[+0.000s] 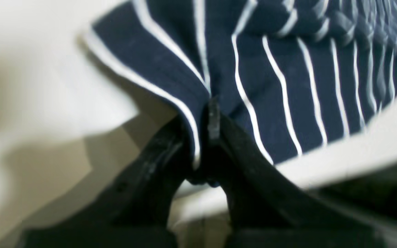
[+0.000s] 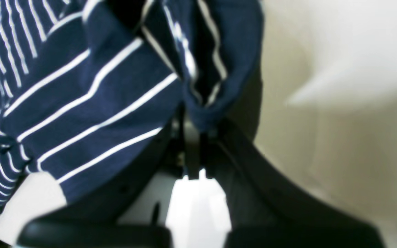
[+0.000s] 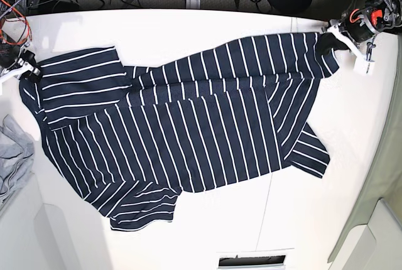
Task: Layout the t-shirt on the table in an organized manner, then fold the t-shirt properly
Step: 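Pull the shirt edge with the left gripper away from the right gripper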
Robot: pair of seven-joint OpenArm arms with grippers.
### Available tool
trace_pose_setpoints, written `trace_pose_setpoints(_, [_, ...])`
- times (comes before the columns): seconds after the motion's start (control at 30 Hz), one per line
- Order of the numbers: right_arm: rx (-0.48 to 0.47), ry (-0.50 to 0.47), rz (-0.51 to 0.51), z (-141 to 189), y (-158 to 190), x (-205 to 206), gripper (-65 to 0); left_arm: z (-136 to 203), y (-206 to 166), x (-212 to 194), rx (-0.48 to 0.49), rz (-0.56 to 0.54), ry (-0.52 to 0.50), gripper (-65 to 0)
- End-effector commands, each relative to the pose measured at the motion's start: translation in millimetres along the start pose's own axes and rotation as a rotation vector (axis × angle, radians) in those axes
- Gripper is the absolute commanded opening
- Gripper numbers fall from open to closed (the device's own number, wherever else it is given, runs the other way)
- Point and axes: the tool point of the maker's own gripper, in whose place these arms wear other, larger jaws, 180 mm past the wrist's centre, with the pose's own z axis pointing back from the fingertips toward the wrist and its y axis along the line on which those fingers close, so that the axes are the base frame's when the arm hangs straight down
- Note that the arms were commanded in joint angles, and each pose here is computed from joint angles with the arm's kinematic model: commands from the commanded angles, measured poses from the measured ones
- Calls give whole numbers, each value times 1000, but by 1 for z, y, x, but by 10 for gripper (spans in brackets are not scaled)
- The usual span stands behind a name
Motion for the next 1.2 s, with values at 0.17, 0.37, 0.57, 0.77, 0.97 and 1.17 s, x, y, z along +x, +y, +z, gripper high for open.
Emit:
trace_pose_setpoints(0.17, [-23,-27,83,37,-12,2,-650,49,14,22,71,-101,-67,-650])
trace_pose_setpoints(0.37, [-21,-20,84,50,-14,-15,-650,52,14,21,66,-107,-61,-650])
trace_pose_setpoints(0.57, [-11,-41,85,47,-10,-8,-433,52,6,30,25,-77,-109,-521])
trace_pose_setpoints(0.77, [7,-102,104,46,1,17,-406,53,5,35,25,-90,-117,-428])
trace_pose_setpoints(0.97, [22,-193,163,46,20,60,-406,59,-13,70,10,-181,-187,-428])
trace_pose_setpoints(1.17, [17,-239,190,44,28,86,-406,60,-9,95,89,-223,-219,-420])
